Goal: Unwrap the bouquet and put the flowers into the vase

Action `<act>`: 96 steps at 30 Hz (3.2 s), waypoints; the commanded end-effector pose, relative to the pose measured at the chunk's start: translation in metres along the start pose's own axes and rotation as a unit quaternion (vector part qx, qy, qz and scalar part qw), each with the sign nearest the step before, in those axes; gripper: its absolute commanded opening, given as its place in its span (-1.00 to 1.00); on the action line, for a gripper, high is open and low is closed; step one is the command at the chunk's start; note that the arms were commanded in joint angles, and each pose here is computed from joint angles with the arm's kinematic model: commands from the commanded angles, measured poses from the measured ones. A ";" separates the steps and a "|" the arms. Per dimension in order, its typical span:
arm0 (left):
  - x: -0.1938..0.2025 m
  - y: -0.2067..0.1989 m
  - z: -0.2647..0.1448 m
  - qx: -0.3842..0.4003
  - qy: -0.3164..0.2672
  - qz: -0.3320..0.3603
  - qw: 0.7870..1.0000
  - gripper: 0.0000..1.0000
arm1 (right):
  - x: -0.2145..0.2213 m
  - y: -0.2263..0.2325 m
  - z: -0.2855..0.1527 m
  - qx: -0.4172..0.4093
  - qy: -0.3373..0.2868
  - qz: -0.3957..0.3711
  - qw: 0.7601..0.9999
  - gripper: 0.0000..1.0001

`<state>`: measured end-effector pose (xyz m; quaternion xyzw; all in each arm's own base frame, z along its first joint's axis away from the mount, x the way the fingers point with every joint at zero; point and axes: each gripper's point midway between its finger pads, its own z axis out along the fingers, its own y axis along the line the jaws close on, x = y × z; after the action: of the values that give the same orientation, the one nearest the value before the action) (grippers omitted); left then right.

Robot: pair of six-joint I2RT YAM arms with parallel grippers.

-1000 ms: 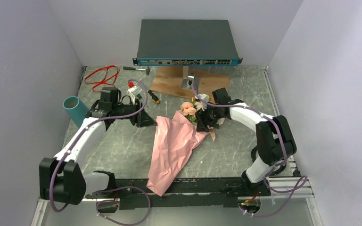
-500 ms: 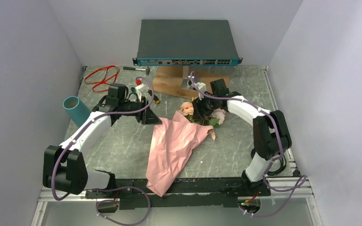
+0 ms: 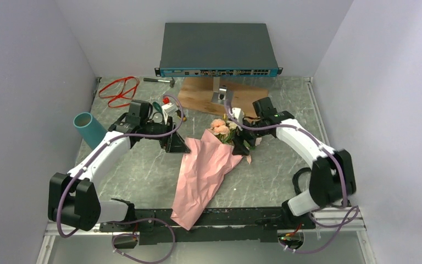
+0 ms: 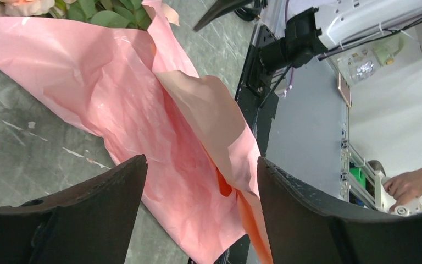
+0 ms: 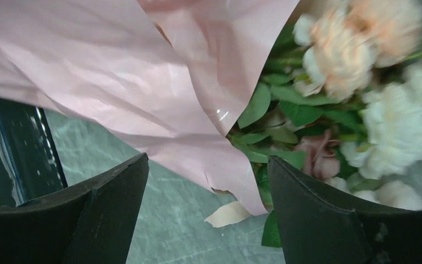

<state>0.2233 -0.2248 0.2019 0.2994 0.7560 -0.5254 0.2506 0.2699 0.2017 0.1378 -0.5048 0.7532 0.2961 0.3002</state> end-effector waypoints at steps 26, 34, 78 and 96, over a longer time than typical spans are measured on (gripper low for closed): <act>-0.026 0.008 0.006 0.009 0.025 0.057 0.998 -0.87 | 0.024 -0.074 0.050 0.014 0.074 -0.091 0.993 -1.00; -0.031 0.000 0.011 0.030 0.030 0.074 0.996 -0.89 | 0.013 -0.078 0.042 0.014 0.072 -0.086 0.994 -0.92; -0.028 -0.078 0.069 0.036 0.033 0.336 0.941 0.77 | -0.032 0.047 -0.041 -0.064 0.004 -0.039 0.997 0.51; 0.011 -0.036 0.179 -0.090 0.062 0.261 0.959 0.63 | 0.064 0.013 -0.051 0.044 0.106 0.137 0.984 0.38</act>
<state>0.1755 -0.3820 0.1587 0.5332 0.6822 -0.3826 0.3225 0.2230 0.1397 0.1388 -0.4482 0.8251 0.2769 0.2042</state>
